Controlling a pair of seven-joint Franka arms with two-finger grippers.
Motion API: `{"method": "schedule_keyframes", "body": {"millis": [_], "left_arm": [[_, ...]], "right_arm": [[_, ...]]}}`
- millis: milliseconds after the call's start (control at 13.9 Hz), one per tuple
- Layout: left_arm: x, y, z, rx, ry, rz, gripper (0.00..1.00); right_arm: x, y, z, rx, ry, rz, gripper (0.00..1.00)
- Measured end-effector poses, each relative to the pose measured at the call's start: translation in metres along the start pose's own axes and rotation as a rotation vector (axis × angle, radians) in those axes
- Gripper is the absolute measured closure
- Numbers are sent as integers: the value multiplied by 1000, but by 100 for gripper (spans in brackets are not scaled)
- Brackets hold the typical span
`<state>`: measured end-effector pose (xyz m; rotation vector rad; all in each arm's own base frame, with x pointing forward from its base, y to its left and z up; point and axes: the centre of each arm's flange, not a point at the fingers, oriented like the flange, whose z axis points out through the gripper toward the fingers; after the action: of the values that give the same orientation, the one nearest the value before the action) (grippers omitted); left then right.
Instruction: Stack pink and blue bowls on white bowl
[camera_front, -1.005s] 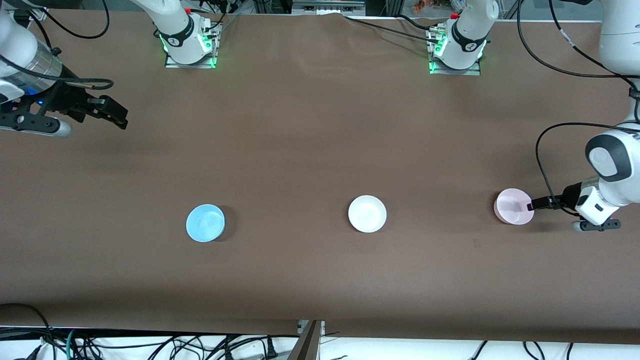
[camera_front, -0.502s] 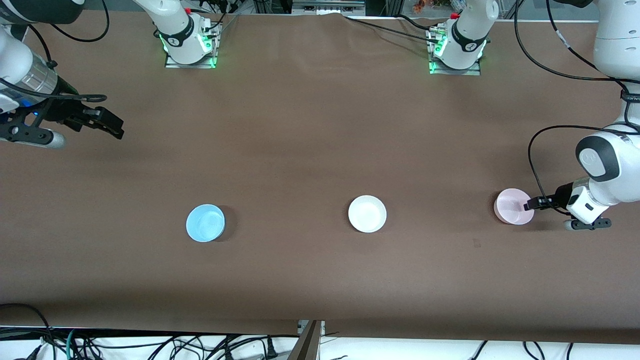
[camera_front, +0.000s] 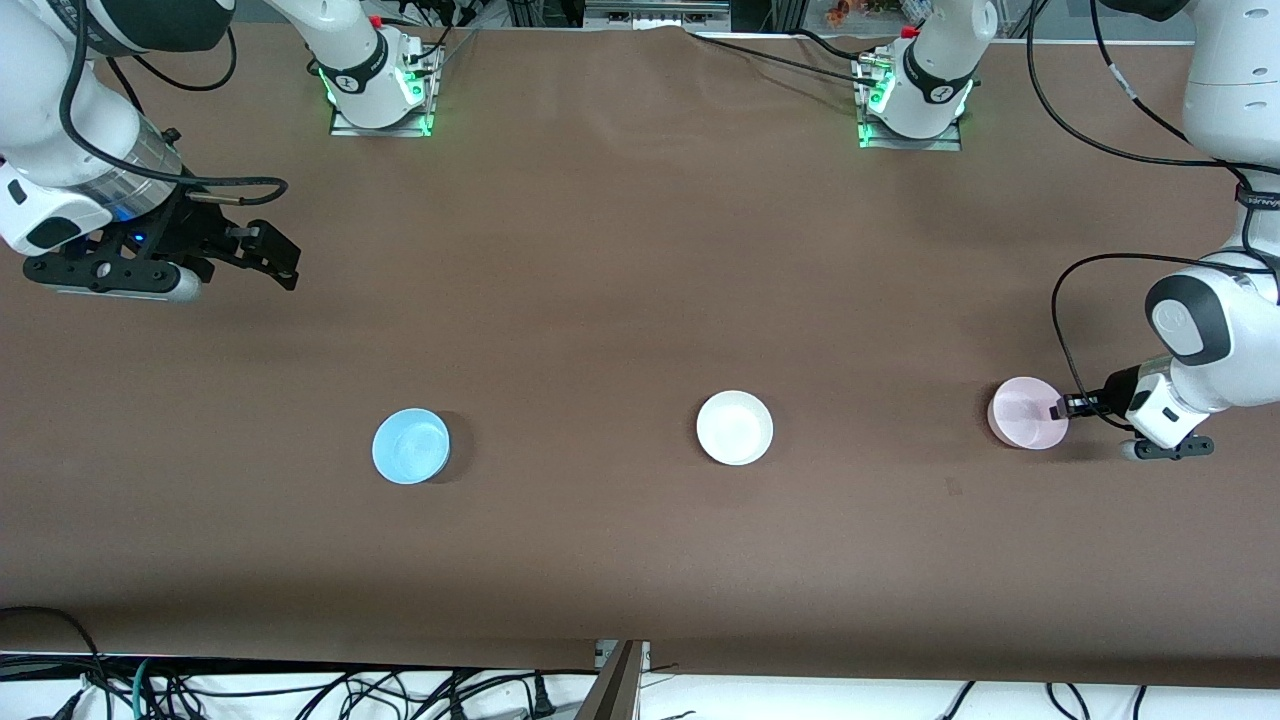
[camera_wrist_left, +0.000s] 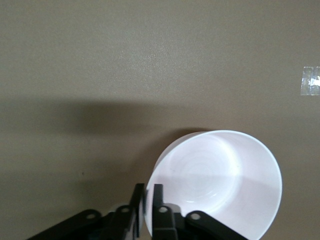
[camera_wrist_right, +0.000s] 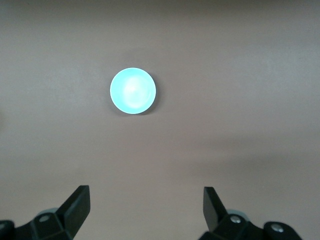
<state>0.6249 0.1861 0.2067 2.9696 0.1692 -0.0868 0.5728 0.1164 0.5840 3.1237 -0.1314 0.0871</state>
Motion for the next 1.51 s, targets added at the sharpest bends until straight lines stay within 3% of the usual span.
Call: {"method": "schedule_keyframes", "body": {"millis": [72,287,431,574,789,1148,1507], "left_arm": [[1,1,-1,-2,3,1,98],[3,6,-5,-37,7,-17,97],[14,32,-25,-105,-15,-17,97],[29,82,-60,-156,-44,-29,97],[40,188,-85,-176,-44,-9,97],[14,349,-48,-162,-87,36,97],[-8,427,-6,-167,-78,78,97]], "right_arm": [[1,1,0,0,1,2,0],[5,1,9,-3,-11,4,0],[6,2,12,-12,-12,2,0],[6,5,11,-16,-13,6,0],[9,24,5,-12,-7,41,0],[17,39,1,33,6,83,0],[20,35,5,36,15,77,0]]}}
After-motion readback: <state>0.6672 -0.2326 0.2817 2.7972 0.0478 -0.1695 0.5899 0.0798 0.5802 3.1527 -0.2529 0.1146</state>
